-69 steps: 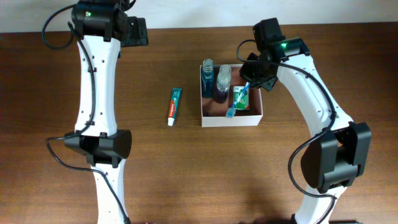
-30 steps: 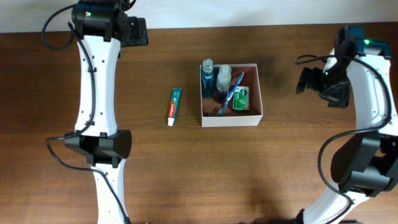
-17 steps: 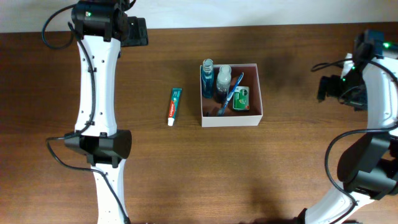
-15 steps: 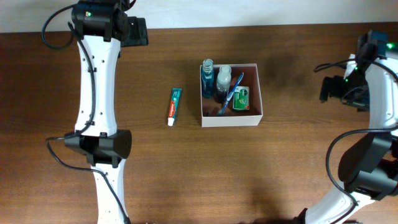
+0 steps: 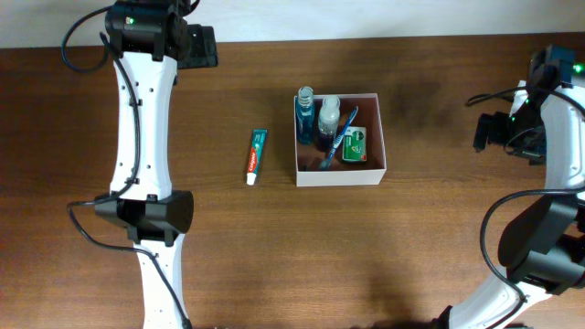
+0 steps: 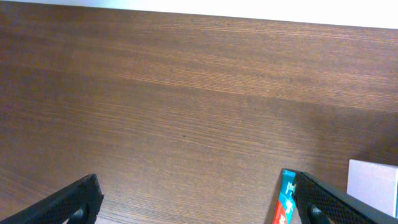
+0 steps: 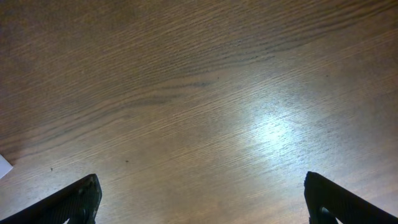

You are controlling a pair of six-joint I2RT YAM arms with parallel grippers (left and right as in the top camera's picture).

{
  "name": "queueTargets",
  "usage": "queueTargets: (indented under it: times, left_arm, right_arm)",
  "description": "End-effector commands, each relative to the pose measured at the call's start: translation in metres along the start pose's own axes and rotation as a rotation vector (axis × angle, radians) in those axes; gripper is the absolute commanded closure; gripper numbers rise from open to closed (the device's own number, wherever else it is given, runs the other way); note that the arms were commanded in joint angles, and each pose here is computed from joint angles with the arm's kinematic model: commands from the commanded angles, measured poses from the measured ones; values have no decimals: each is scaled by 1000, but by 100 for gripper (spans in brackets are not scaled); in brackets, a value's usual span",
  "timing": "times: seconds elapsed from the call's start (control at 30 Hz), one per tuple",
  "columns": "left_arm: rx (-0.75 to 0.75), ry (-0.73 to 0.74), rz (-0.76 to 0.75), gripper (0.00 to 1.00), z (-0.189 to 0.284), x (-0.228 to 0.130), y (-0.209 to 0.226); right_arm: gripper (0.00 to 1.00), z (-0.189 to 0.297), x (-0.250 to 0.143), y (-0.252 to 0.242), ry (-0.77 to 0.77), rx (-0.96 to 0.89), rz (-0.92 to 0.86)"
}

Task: Pack container
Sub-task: 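Park the right gripper at the right side of the table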

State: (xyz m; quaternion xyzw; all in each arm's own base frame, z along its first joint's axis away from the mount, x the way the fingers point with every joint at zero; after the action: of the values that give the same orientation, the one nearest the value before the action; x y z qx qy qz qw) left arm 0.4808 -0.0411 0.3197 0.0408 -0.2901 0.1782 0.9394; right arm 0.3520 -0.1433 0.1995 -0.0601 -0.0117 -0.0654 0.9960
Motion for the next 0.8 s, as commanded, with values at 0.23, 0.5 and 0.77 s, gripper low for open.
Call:
queueTargets:
  times: [0.23, 0.5, 0.77]
  left_arm:
    - [-14, -16, 17, 1, 8, 3, 2]
    - [-78, -19, 28, 1, 8, 5, -6]
    - [-205, 84, 17, 1, 11, -9, -20]
  right_arm:
    - [1, 14, -1, -3, -38, -26, 1]
    - [1, 14, -1, -3, -38, -25, 1]
    - [1, 14, -1, -3, -38, -25, 1]
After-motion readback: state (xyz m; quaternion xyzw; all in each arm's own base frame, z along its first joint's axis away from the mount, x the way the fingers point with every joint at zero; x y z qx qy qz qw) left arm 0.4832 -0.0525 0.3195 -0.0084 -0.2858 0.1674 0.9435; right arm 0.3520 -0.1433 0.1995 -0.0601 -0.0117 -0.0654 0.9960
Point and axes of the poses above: each gripper's point midway between its finger pads, its own z axis back along the fingers, its own y axis along the line the jaws close on, x = y × z, the point moved 6 cm from there along z, back along the fingers, and after that the axes turned 14 degrees about z, right-handed, at the moved point
